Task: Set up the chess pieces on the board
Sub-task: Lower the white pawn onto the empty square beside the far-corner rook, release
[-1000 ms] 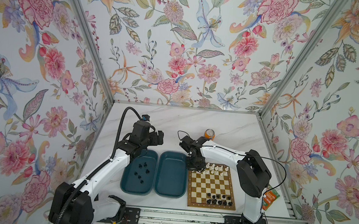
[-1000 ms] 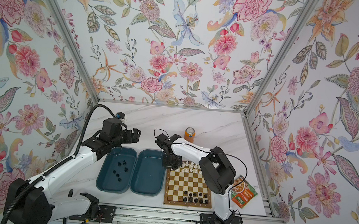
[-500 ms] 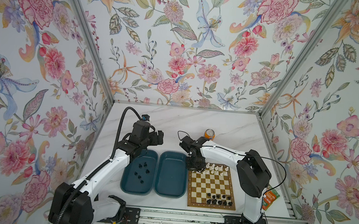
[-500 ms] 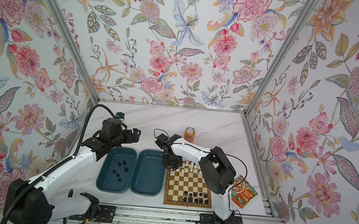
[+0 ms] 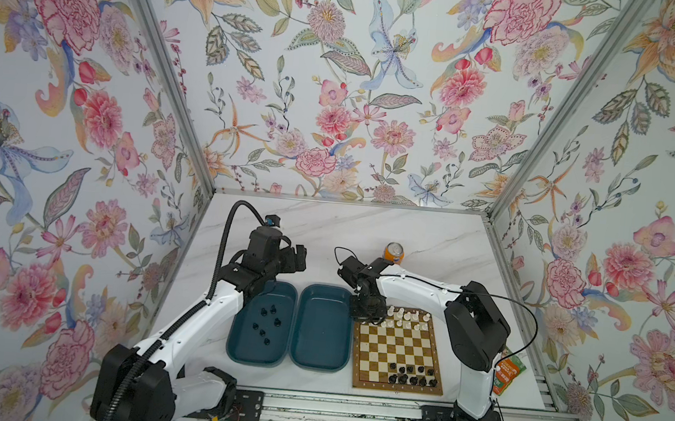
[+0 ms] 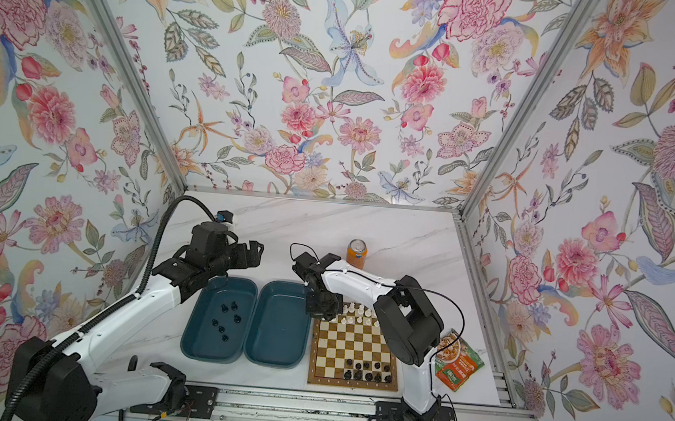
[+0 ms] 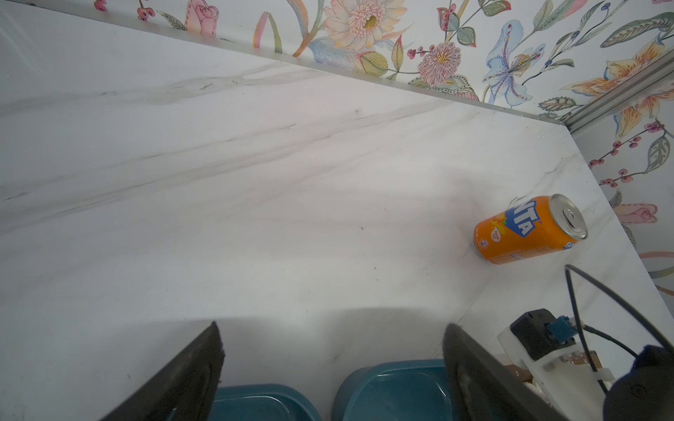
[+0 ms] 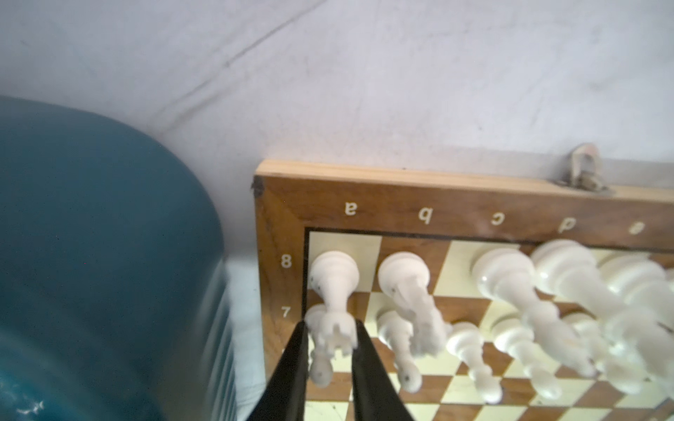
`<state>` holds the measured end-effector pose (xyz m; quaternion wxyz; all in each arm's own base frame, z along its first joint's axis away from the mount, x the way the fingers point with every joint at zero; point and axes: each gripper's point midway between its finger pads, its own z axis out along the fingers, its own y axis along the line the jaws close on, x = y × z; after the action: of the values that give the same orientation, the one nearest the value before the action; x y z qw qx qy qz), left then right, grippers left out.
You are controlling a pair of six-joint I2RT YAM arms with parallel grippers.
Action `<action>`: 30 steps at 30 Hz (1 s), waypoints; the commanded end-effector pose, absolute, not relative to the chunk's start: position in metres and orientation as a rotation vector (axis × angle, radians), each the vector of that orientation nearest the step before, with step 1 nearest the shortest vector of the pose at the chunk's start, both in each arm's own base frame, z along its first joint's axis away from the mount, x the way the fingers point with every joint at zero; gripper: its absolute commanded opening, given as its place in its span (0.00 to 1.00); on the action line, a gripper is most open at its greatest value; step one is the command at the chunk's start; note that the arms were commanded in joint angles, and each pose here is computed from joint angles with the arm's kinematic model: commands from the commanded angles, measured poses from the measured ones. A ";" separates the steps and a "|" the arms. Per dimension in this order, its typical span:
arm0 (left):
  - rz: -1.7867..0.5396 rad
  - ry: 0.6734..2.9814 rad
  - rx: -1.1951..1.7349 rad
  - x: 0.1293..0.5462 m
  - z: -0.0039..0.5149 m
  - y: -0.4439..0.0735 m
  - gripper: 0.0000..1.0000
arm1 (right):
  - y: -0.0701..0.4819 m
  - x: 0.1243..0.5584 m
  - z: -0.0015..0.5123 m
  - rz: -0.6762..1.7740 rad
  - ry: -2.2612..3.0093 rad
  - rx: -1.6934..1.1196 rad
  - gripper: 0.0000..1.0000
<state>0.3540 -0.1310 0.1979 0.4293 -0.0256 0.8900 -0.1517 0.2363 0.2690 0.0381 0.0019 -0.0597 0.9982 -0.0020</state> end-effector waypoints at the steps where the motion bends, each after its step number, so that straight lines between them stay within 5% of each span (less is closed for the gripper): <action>1: -0.369 2.206 -0.065 0.355 0.206 -0.128 0.95 | 0.261 0.232 0.032 -0.045 3.160 -0.160 0.23; 30: -0.377 2.192 -0.066 0.355 0.210 -0.128 0.95 | 0.270 0.240 0.072 0.071 3.085 -0.150 0.30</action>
<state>0.3540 -0.1310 0.1979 0.4294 -0.0255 0.8899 -0.1519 0.2366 0.2697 0.0516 0.0120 -0.0587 0.9982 0.0091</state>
